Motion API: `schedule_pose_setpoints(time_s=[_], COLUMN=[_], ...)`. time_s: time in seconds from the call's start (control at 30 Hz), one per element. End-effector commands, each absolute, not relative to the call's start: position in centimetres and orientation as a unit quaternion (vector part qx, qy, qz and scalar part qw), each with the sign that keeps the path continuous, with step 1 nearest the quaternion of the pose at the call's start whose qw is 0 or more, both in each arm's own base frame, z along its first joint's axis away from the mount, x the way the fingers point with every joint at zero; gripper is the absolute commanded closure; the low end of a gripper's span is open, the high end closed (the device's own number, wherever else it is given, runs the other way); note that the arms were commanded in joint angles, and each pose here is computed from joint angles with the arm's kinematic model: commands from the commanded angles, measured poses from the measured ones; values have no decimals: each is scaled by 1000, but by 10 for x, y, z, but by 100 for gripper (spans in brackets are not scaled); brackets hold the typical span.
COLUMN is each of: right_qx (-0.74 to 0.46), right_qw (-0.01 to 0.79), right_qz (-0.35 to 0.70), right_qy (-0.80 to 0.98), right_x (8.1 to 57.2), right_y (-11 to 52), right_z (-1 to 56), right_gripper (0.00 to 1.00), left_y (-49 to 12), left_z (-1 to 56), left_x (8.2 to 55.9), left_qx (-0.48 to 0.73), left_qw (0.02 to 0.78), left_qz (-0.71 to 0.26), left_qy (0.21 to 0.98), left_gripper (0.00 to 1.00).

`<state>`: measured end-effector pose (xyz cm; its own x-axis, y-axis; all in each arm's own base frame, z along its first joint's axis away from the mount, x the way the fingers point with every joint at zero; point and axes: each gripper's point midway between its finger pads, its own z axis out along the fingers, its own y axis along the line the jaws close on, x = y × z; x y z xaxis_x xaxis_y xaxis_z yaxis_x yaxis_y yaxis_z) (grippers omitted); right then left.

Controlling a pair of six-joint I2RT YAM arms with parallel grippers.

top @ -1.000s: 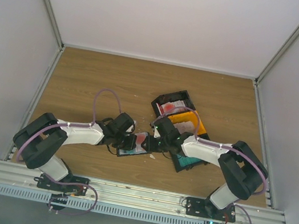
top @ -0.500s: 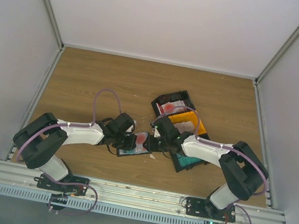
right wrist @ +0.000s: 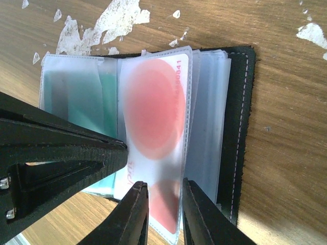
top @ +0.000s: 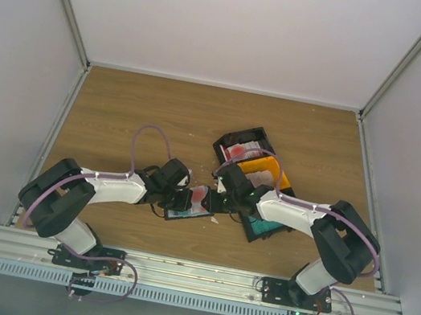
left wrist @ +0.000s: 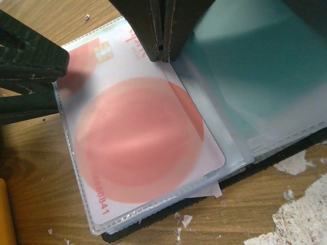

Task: Put the credit cards into the card holder
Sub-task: Insert the credit card into the card holder.

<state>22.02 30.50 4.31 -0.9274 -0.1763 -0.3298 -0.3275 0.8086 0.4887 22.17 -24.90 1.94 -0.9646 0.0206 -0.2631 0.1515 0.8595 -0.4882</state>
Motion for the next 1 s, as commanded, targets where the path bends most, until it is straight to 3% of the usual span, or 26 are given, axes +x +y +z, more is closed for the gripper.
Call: schedule_pose_setpoints(time_s=[0.0,0.57,0.73,0.97], right_qx=[-150,-167,-160,-162], right_qw=[147,128,141,168], right_qz=[297,339,305,248], right_qy=[931,917,928,940], right_x=[218,212,220,233], right_y=[315,335,330,315], right_z=[58,57,55,62], right_gripper=[81,85,99,100], left_y=[-222,-230,-234,-215], left_z=[-15,5,33,83], left_x=[208,212,218,234], left_qx=[35,40,39,9], left_qw=[96,120,153,236], left_qz=[-194,-224,-246,-234], left_qy=[976,966,956,943], left_gripper=[100,96,85,72])
